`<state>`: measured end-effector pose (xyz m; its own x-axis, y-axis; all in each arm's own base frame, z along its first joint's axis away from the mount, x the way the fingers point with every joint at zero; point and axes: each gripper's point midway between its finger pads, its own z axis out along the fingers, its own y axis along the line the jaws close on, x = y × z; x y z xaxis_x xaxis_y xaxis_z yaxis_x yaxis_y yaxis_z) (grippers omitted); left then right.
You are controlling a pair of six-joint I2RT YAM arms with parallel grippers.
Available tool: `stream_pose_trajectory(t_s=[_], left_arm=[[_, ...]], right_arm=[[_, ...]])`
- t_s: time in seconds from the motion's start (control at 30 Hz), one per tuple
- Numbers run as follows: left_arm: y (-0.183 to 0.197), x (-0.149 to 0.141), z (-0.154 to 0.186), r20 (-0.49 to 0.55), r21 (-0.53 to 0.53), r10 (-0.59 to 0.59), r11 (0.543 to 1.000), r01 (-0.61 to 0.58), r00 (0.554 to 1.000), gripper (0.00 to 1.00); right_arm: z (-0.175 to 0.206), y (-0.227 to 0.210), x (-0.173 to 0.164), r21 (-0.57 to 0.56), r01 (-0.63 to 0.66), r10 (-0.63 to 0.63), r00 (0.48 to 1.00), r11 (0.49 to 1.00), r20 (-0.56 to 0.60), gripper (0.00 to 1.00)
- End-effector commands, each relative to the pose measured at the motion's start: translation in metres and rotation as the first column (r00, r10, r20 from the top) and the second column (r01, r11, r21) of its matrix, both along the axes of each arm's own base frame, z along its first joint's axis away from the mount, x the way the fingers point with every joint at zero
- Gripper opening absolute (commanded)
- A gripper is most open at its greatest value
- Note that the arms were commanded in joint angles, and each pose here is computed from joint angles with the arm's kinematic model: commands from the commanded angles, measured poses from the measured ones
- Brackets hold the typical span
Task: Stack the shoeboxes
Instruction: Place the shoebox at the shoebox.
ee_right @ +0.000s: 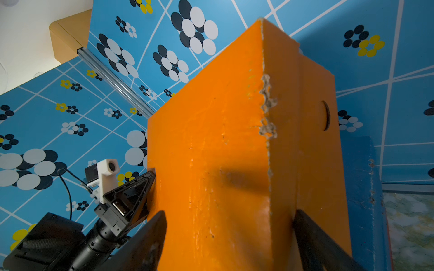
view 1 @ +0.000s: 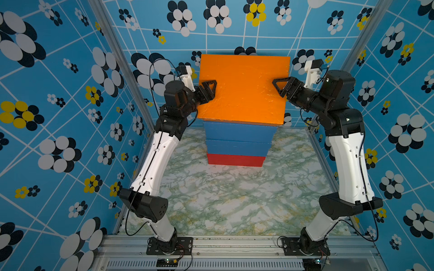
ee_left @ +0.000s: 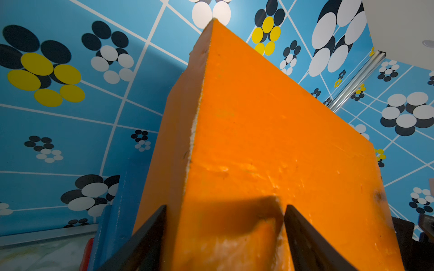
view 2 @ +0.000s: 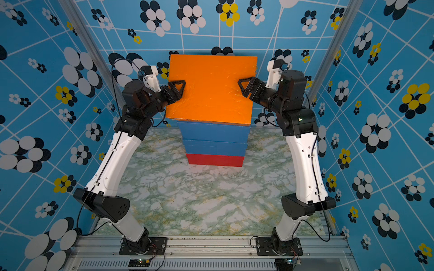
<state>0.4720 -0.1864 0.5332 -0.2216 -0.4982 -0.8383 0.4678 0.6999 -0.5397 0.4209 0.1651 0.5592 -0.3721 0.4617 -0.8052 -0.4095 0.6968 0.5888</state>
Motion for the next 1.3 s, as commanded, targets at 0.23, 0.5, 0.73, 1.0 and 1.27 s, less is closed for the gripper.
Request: stream_pose_trajectory(t_s=[0.23, 0.5, 0.73, 1.0, 1.27], left_arm=[[-0.062, -0.025, -0.001, 0.005, -0.016, -0.283, 0.959, 0.283, 0.959, 0.9], [-0.06, -0.018, -0.004, -0.005, -0.025, -0.271, 0.962, 0.271, 0.962, 1.0], [-0.057, -0.009, -0.005, -0.012, -0.032, -0.262, 0.965, 0.261, 0.965, 0.99], [-0.05, 0.002, -0.01, -0.029, -0.04, -0.24, 0.97, 0.239, 0.97, 1.0], [-0.037, 0.01, -0.013, -0.043, -0.043, -0.213, 0.977, 0.211, 0.976, 0.99]], right_arm=[[-0.018, 0.043, 0.0, 0.07, -0.244, 0.248, 0.968, 0.967, -0.05, 0.87], [-0.029, 0.031, 0.024, 0.118, -0.207, 0.218, 0.972, 0.971, -0.091, 0.87], [-0.036, 0.025, 0.035, 0.135, -0.19, 0.205, 0.972, 0.973, -0.11, 0.88], [-0.044, 0.024, 0.042, 0.139, -0.188, 0.206, 0.97, 0.972, -0.129, 0.89], [-0.049, 0.018, 0.047, 0.138, -0.171, 0.191, 0.971, 0.976, -0.143, 0.9]])
